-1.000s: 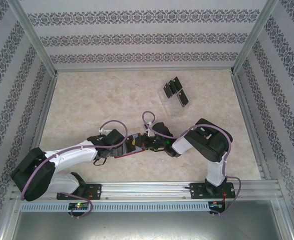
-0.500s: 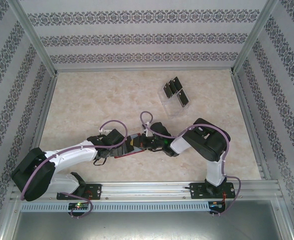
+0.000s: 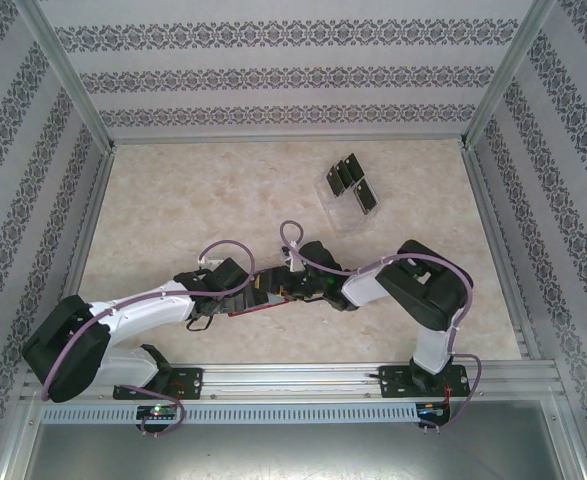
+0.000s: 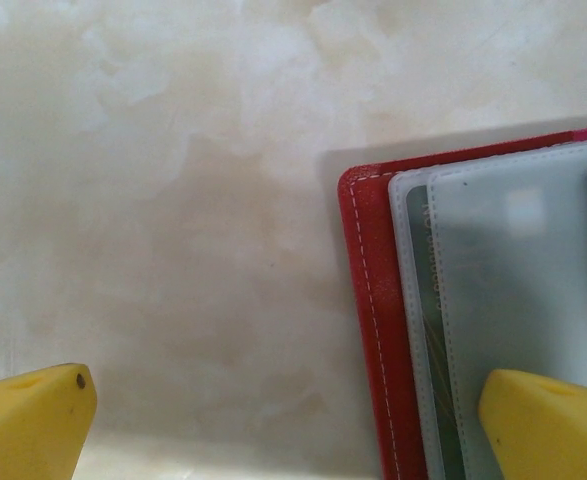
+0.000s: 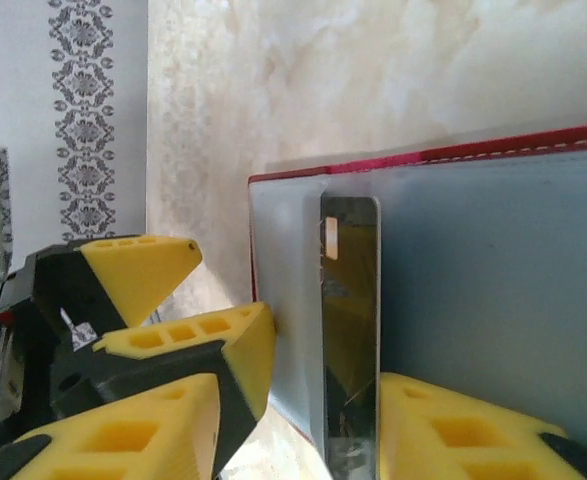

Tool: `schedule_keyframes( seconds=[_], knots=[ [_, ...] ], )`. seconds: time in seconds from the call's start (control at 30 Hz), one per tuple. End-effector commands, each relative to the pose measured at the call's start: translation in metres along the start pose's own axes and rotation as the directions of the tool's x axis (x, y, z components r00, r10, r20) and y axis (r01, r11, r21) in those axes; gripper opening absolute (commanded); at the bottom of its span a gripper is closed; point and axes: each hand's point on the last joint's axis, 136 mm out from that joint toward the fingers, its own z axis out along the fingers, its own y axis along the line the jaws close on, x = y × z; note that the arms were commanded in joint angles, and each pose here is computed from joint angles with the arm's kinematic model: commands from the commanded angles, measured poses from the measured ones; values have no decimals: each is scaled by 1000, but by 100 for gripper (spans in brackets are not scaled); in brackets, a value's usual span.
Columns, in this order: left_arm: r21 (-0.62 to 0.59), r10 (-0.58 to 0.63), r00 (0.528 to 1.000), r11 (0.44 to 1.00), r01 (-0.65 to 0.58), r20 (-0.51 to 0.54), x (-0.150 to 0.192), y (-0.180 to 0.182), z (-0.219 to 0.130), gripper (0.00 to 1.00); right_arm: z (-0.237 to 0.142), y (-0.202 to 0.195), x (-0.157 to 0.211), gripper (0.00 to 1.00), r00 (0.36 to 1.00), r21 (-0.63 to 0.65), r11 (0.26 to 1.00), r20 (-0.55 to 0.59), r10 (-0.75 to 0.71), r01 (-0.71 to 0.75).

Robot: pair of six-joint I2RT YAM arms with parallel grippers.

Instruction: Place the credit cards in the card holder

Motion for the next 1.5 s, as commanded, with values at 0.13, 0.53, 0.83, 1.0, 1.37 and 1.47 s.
schedule_keyframes(
  seconds=[0.13, 0.53, 0.83, 1.0, 1.37, 1.47],
  knots=[
    [-35, 24, 999, 999, -24, -27, 7, 9, -3, 100, -16, -7, -1, 57, 1000, 96, 995, -5, -18, 18],
    [64, 51, 998, 996, -54, 49, -30, -20, -31, 100, -27, -22, -7, 5, 999, 178, 983, -3, -40, 40],
    [156, 80, 995, 984, -88, 58, -50, -63, -27, 100, -24, -46, -6, 0, 1000, 231, 973, 11, -13, 10],
    [179, 89, 995, 979, -97, 56, -56, -82, -19, 100, -26, -50, -4, 0, 1000, 239, 971, 15, -9, 5],
    [149, 107, 994, 983, -109, 19, -52, -93, 2, 100, -24, -53, -3, 0, 1000, 241, 970, 14, 0, -3],
    [133, 112, 994, 985, -112, 5, -49, -92, 6, 100, -24, -55, -2, 0, 1000, 245, 969, 12, 2, -5]
  ],
)
